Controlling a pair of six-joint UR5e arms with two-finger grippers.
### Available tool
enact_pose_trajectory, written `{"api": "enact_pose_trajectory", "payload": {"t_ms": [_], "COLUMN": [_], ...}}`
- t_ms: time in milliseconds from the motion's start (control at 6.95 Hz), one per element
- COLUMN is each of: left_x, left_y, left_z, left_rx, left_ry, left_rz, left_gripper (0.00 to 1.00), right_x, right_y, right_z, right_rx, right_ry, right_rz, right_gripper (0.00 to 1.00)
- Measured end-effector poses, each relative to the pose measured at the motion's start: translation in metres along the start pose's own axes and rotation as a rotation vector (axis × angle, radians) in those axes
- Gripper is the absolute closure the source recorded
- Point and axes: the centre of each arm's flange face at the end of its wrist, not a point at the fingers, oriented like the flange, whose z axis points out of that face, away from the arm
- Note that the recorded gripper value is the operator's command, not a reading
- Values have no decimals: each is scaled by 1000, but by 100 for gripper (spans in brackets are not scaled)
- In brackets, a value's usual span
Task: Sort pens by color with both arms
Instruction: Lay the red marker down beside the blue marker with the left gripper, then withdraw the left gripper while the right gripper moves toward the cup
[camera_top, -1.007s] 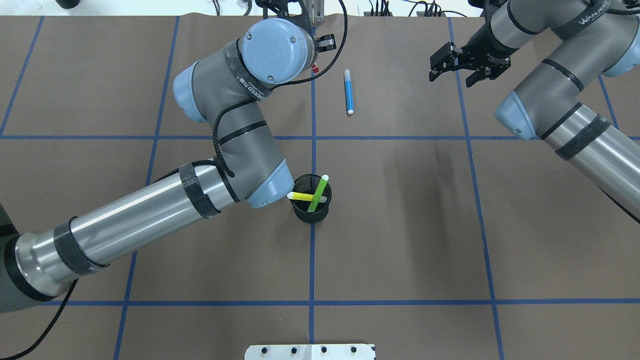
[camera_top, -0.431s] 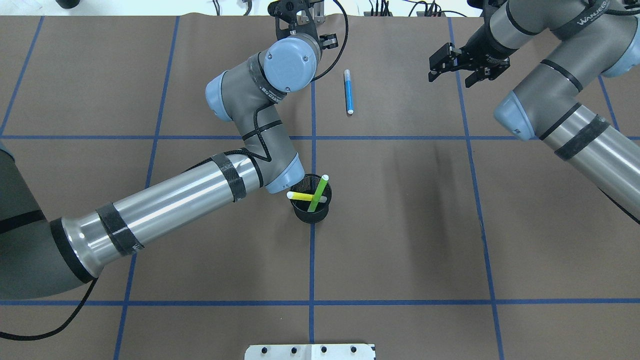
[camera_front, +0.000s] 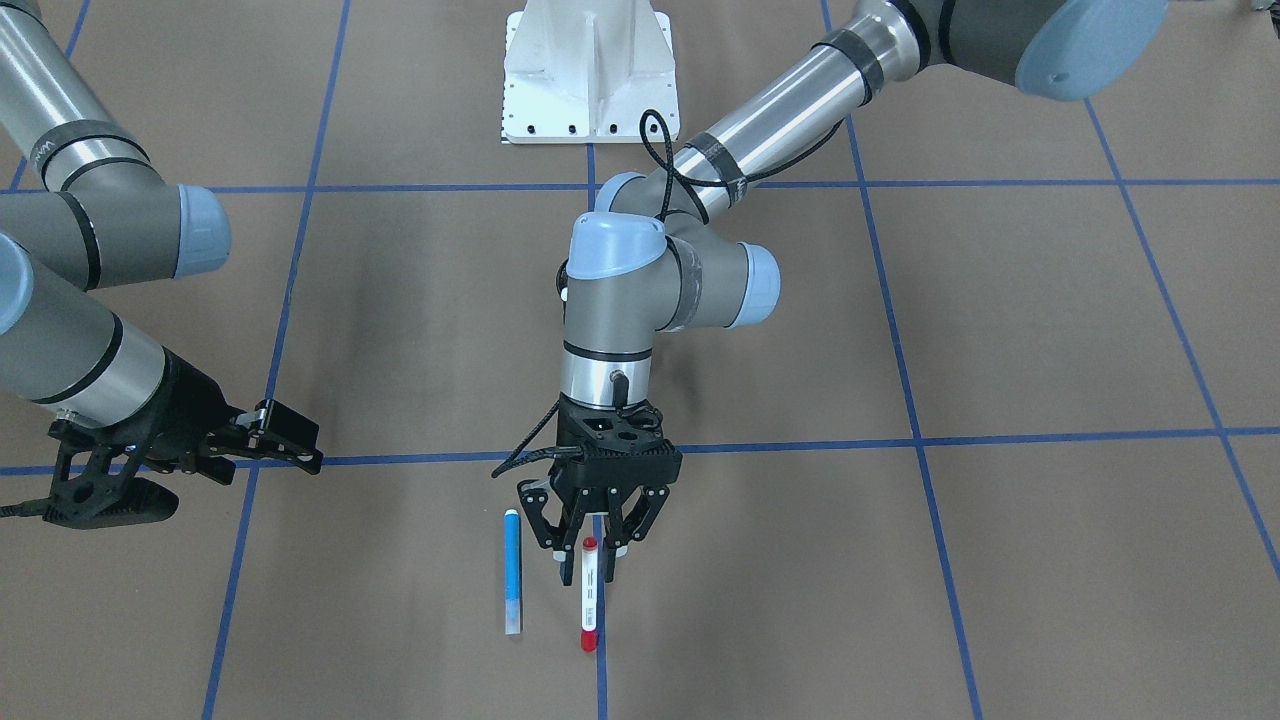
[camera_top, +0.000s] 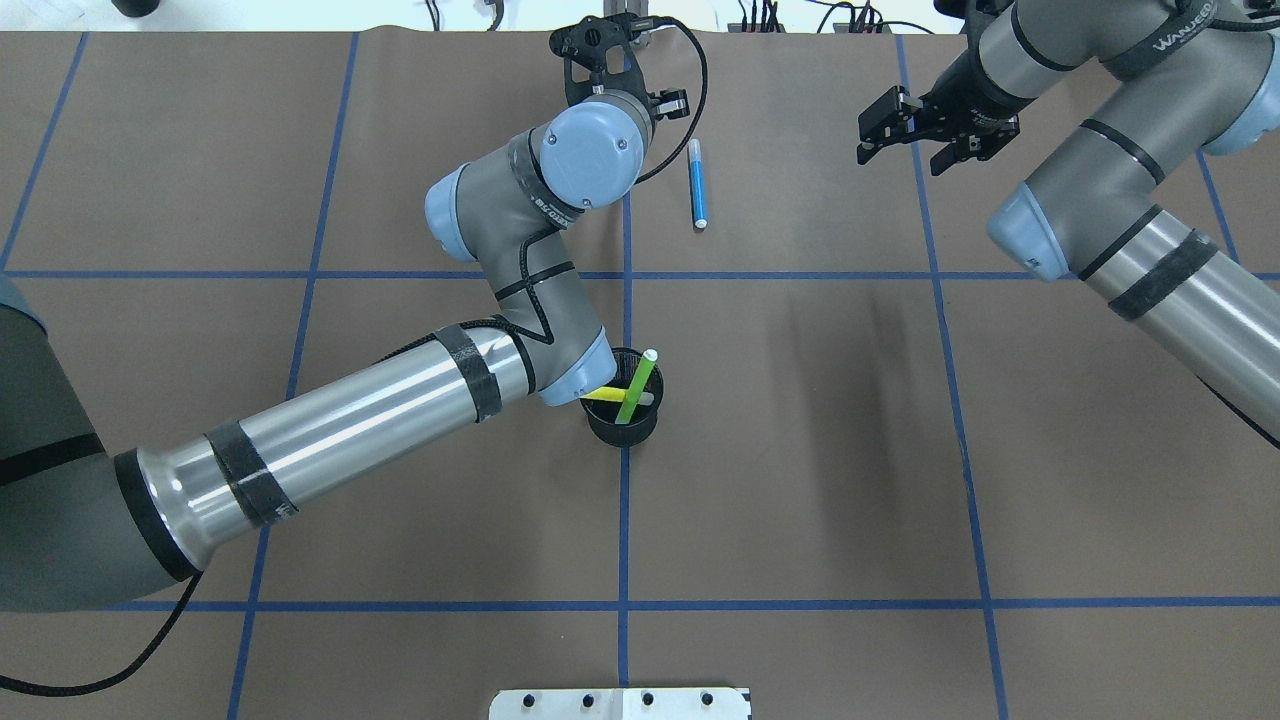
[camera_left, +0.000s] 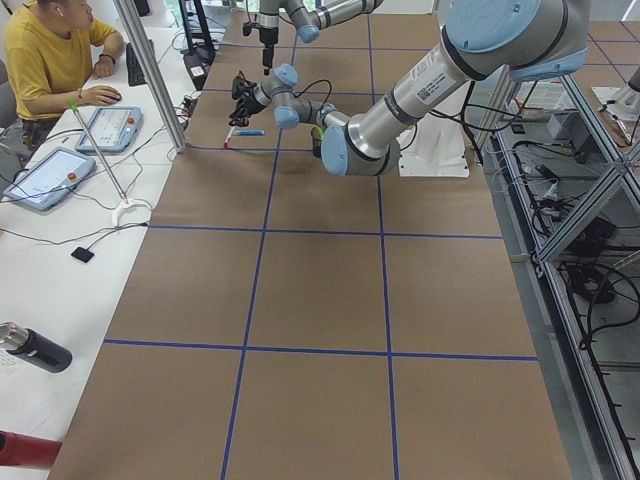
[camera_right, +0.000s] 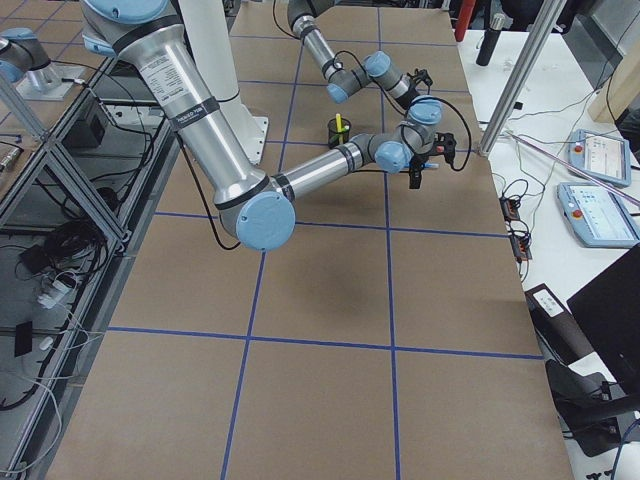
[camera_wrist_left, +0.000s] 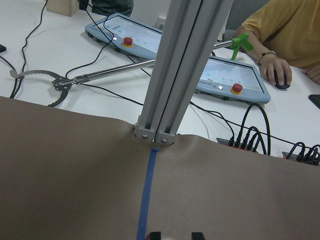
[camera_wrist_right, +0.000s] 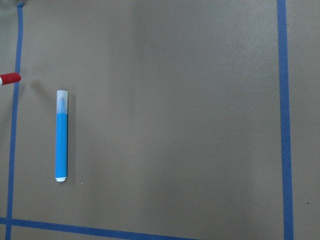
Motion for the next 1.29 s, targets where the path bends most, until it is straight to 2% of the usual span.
{"api": "enact_pose_trajectory", "payload": {"t_ms": [431, 575, 1007, 1294], "left_x": [0, -4, -19, -72], "left_y": [12, 11, -7, -48], "left_z": [-19, -29, -75, -107], "left_rx": [-18, -53, -240, -376], "left_ry": [34, 26, -64, -85], "left_rz": [6, 15, 165, 254], "left_gripper": [1, 1, 1, 1], "right_x": [-1, -3, -13, -41], "right_y": [-1, -1, 1, 19], "right_z": [0, -1, -9, -22], "right_rx": [2, 3, 8, -9], "right_ry": [0, -2, -16, -28], "right_rz": [-2, -5, -2, 33], "right_gripper": [1, 1, 1, 1]}}
